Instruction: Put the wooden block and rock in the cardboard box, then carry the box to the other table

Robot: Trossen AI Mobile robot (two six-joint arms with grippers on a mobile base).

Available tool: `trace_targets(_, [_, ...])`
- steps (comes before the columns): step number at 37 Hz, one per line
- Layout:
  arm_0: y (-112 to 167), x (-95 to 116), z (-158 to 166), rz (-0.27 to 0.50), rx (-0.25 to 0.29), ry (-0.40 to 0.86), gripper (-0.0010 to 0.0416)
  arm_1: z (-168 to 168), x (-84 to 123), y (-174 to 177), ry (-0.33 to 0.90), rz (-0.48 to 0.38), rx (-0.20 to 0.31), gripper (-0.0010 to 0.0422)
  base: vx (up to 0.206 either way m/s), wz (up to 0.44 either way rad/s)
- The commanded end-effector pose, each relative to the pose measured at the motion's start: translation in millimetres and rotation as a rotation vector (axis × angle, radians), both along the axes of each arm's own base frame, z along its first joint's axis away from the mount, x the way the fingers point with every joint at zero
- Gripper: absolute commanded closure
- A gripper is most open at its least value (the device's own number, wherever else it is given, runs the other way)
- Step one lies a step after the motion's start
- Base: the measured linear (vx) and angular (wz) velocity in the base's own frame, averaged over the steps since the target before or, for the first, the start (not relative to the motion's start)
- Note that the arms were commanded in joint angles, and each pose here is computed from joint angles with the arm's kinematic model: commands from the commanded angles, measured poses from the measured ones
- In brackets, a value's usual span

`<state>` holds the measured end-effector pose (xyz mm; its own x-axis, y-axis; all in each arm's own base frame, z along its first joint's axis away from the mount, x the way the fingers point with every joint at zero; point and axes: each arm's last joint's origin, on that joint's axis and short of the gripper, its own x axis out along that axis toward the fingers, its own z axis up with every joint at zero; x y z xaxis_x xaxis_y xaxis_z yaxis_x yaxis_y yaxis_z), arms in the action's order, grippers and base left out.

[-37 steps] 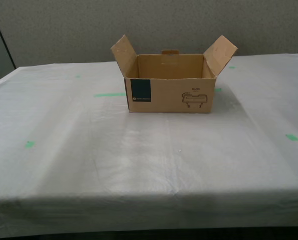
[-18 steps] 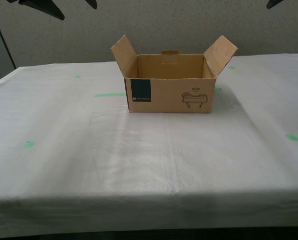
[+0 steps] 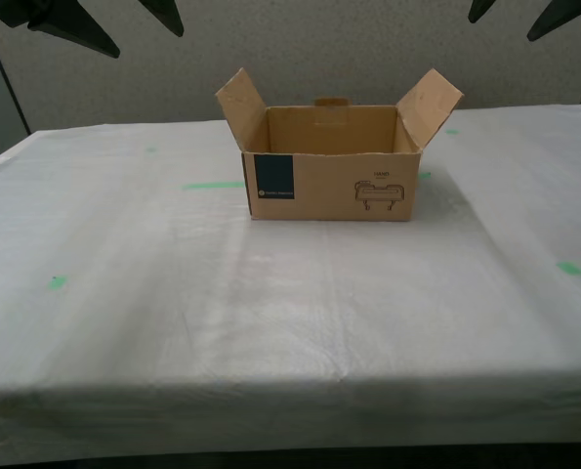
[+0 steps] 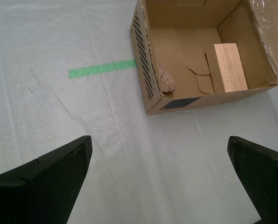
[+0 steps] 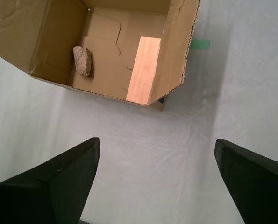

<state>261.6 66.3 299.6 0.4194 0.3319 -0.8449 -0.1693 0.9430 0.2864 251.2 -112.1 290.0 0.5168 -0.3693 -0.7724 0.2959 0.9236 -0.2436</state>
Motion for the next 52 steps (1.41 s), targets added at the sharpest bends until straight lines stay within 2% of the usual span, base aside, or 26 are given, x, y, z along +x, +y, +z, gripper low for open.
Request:
trace_targets(1, [0.1,0.2,0.5,-0.003,-0.001,-0.003,0.005,1.0,0.1,-0.2,-0.003,0.005,-0.005,0.0014,0.0,0.0])
trace_targets(15, [0.1,0.1,0.6,-0.003,-0.001,-0.003,0.0012,1.2,0.3,-0.2,-0.002,0.01,-0.01,0.0014,0.0,0.0])
trace_targets(52, [0.1,0.1,0.6,-0.003,-0.001,-0.003,0.0012,1.3,0.5,-0.3,-0.003,0.013,-0.012,0.0014,0.0,0.0])
